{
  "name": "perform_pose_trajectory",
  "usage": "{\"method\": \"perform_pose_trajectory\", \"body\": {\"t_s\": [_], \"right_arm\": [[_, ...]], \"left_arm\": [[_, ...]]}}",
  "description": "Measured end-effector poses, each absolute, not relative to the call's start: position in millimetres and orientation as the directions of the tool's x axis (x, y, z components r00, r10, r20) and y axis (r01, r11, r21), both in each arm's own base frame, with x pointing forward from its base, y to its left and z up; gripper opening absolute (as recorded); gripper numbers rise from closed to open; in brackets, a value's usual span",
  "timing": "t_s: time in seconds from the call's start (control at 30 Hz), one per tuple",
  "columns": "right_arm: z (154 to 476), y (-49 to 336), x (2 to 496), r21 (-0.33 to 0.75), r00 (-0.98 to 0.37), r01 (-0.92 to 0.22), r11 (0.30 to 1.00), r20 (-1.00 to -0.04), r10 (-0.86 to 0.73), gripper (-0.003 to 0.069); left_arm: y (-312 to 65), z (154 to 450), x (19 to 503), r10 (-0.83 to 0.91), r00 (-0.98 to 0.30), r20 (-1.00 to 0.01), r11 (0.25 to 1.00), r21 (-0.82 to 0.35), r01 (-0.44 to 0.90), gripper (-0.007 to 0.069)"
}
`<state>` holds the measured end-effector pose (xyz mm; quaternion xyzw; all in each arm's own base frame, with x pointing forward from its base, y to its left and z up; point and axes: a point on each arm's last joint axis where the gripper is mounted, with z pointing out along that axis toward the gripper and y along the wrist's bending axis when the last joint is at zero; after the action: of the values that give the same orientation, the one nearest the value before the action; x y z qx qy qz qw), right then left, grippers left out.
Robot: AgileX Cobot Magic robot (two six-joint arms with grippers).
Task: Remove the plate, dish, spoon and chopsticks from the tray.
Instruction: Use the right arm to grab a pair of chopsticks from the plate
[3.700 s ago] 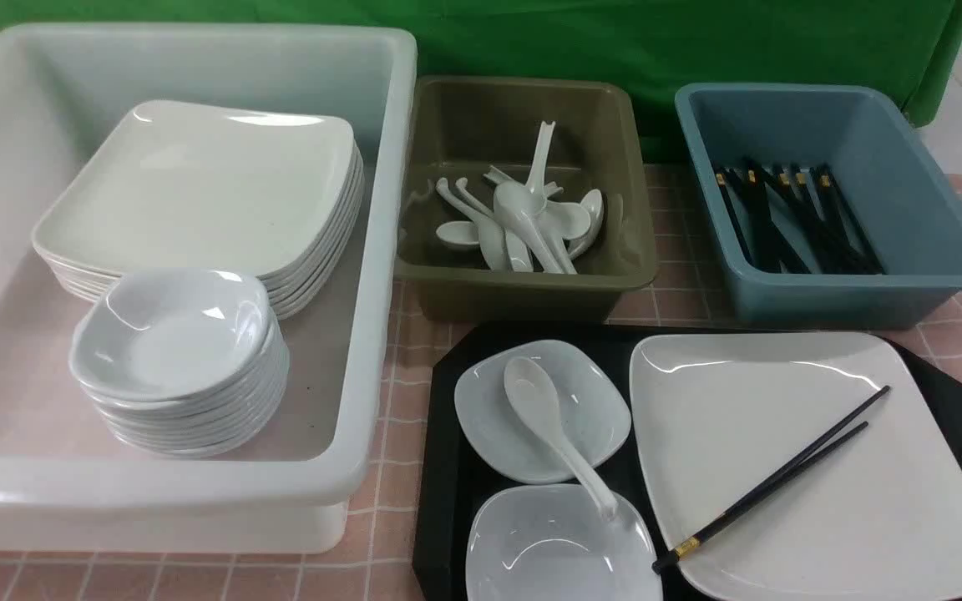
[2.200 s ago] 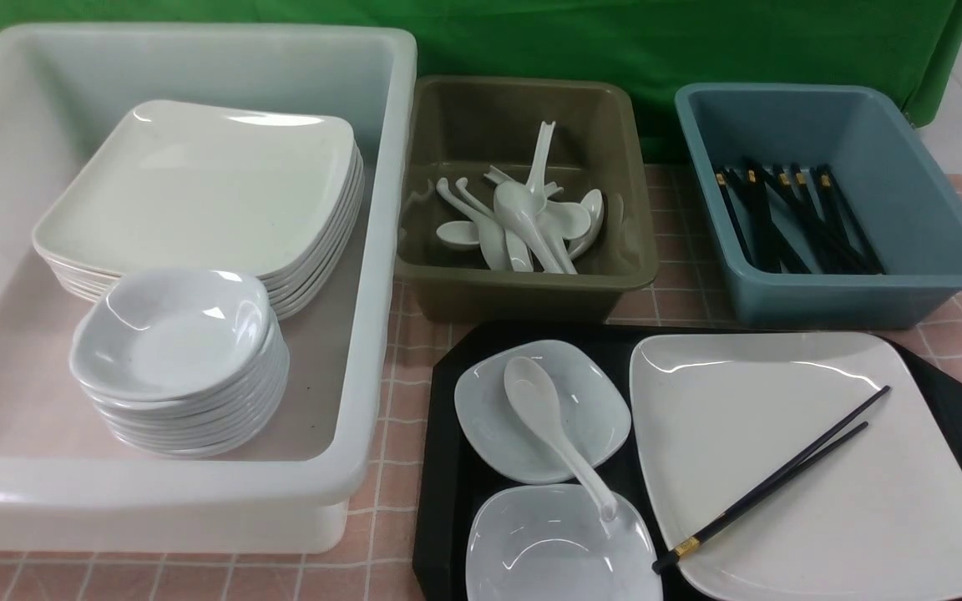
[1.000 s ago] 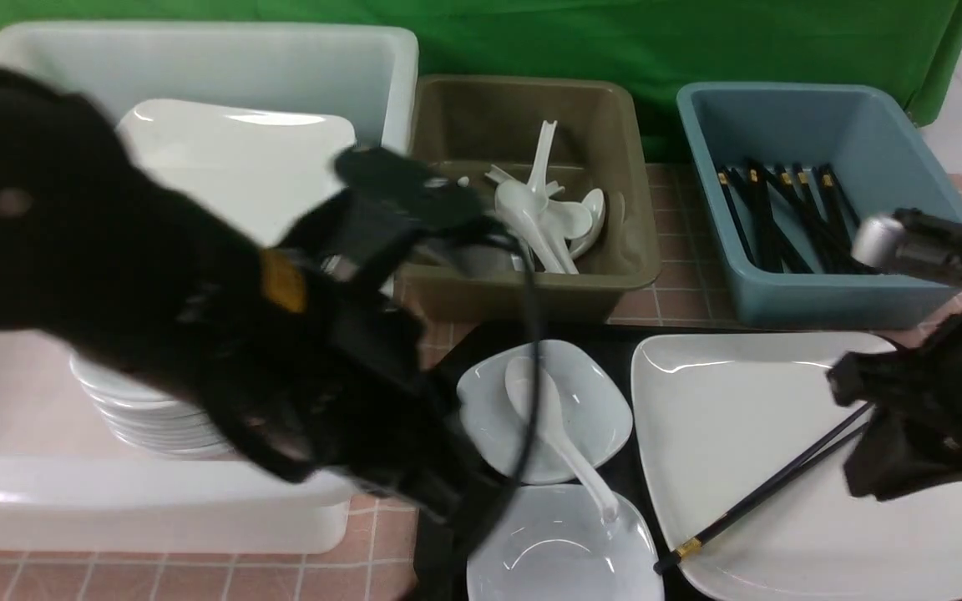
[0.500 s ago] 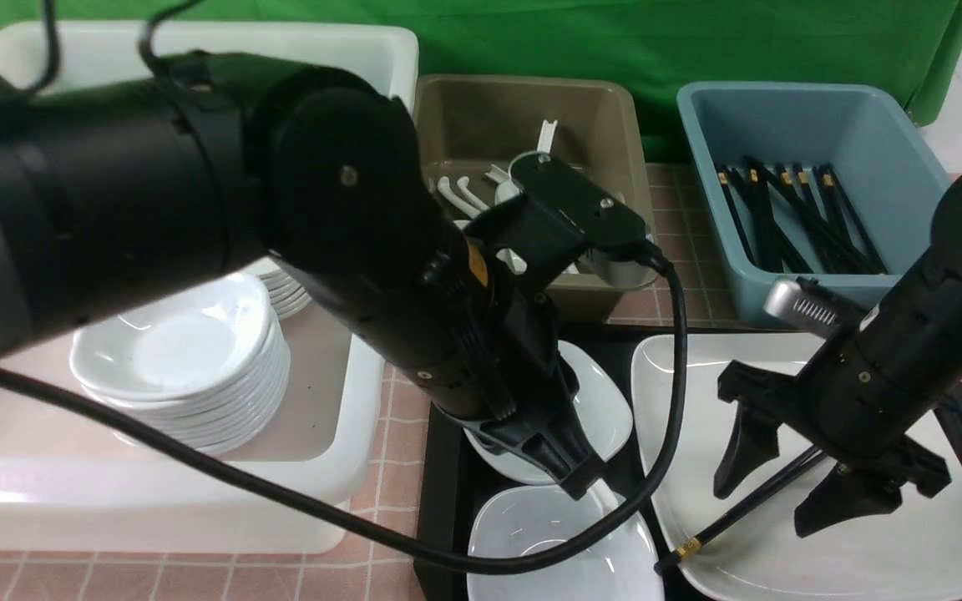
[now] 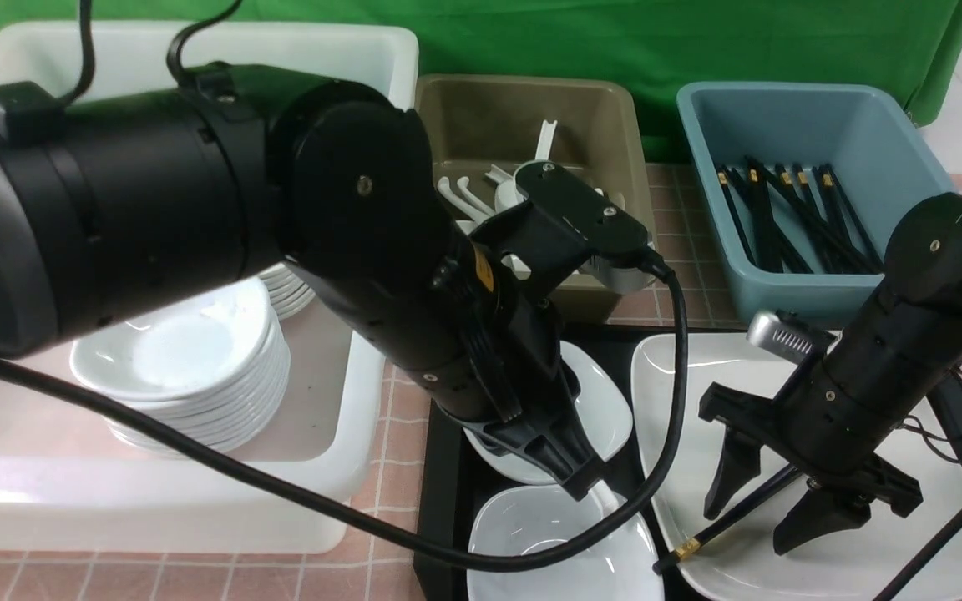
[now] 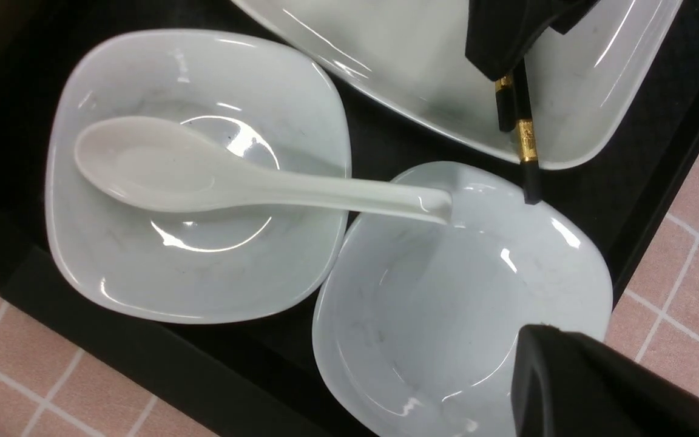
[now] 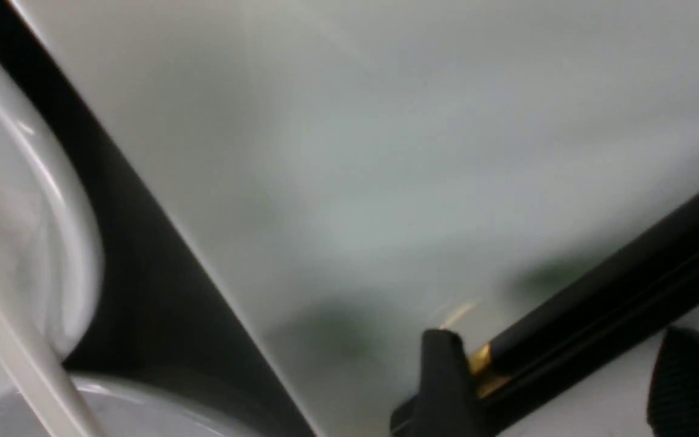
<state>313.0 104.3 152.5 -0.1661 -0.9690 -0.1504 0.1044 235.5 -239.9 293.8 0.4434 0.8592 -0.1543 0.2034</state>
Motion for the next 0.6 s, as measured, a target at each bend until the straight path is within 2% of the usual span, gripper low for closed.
{"method": "perform_pose_trajectory", "body": {"t_s": [0.07, 0.1, 0.13, 0.2, 0.43, 0.6], "right_arm": [[151.6, 104.3, 313.5, 0.256, -0.927, 0.344, 0.903, 0.246, 0.284, 0.0332], [151.0, 104.1, 313.6, 0.255, -0.929, 0.339, 0.905, 0.244, 0.279, 0.0237], [151.0, 104.1, 313.8, 0.256, -0.930, 0.337, 0.906, 0.241, 0.278, 0.0221], [149.6, 103.6, 314.1, 0.251, -0.933, 0.328, 0.911, 0.238, 0.271, 0.0092], [149.1, 101.9, 313.6, 0.238, -0.940, 0.304, 0.923, 0.231, 0.250, 0.0097], [161.6, 93.9, 307.2, 0.178, -0.959, 0.228, 0.957, 0.213, 0.189, 0.0097]], "left_arm": [[-239.9, 293.8, 235.5, 0.699, -0.525, -0.486, 0.560, -0.085, 0.824, -0.0011], [-239.9, 293.8, 235.5, 0.698, -0.526, -0.486, 0.561, -0.086, 0.824, -0.0011], [-239.9, 293.8, 235.5, 0.698, -0.526, -0.486, 0.561, -0.086, 0.824, -0.0011], [-239.9, 293.8, 235.5, 0.697, -0.527, -0.486, 0.561, -0.086, 0.823, -0.0011], [-239.9, 293.8, 235.5, 0.697, -0.527, -0.486, 0.561, -0.086, 0.823, -0.0011], [-239.9, 293.8, 235.5, 0.693, -0.532, -0.486, 0.566, -0.090, 0.819, -0.0011]]}}
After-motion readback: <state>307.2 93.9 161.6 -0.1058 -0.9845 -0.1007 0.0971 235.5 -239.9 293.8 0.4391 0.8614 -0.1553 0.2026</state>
